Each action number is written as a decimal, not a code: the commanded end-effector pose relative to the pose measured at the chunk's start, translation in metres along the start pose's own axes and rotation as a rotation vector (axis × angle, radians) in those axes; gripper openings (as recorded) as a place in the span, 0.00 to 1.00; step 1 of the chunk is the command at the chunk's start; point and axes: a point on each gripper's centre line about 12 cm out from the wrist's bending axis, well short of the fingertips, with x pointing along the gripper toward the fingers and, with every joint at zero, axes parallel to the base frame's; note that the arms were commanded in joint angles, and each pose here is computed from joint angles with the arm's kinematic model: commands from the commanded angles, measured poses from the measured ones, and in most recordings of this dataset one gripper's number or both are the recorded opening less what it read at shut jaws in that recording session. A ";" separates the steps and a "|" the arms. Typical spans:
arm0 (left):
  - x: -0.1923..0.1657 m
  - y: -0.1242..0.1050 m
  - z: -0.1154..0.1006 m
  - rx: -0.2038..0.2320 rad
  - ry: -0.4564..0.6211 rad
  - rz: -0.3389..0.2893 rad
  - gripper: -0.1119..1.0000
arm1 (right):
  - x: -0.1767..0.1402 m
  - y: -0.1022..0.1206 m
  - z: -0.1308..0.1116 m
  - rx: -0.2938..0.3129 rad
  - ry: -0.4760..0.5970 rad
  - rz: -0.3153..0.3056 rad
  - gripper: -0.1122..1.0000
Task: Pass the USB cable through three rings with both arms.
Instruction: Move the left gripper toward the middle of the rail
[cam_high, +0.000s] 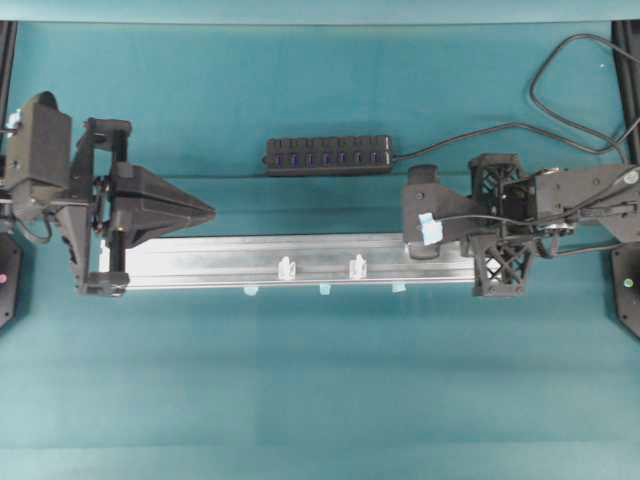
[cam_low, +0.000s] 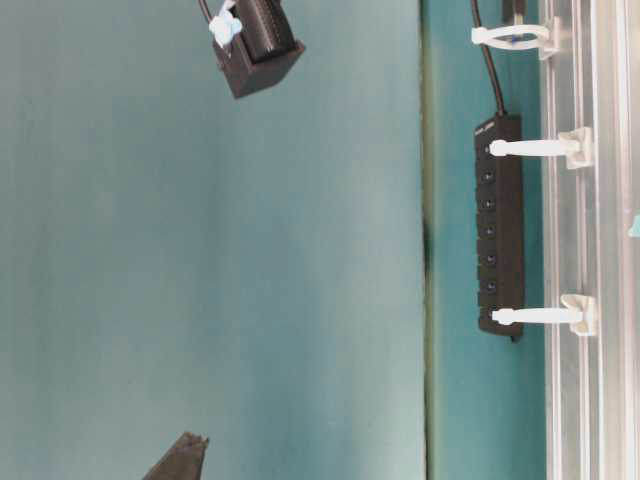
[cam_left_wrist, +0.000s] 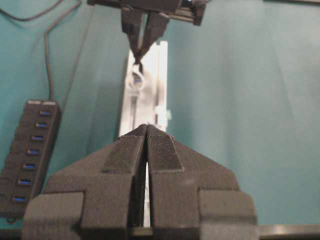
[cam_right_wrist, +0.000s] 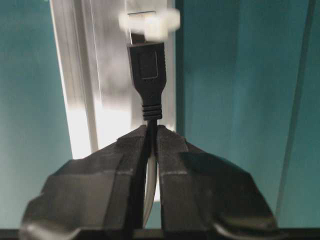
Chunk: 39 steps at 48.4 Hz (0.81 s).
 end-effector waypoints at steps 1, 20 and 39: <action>0.002 0.001 0.012 0.001 -0.034 0.002 0.12 | -0.003 -0.001 0.010 0.000 -0.049 -0.002 0.03; 0.016 0.005 0.010 -0.003 -0.002 0.016 0.12 | -0.002 -0.001 0.021 0.023 -0.124 0.002 0.03; 0.064 0.017 0.009 -0.013 0.063 0.048 0.13 | -0.003 -0.001 0.020 0.107 -0.151 0.009 0.03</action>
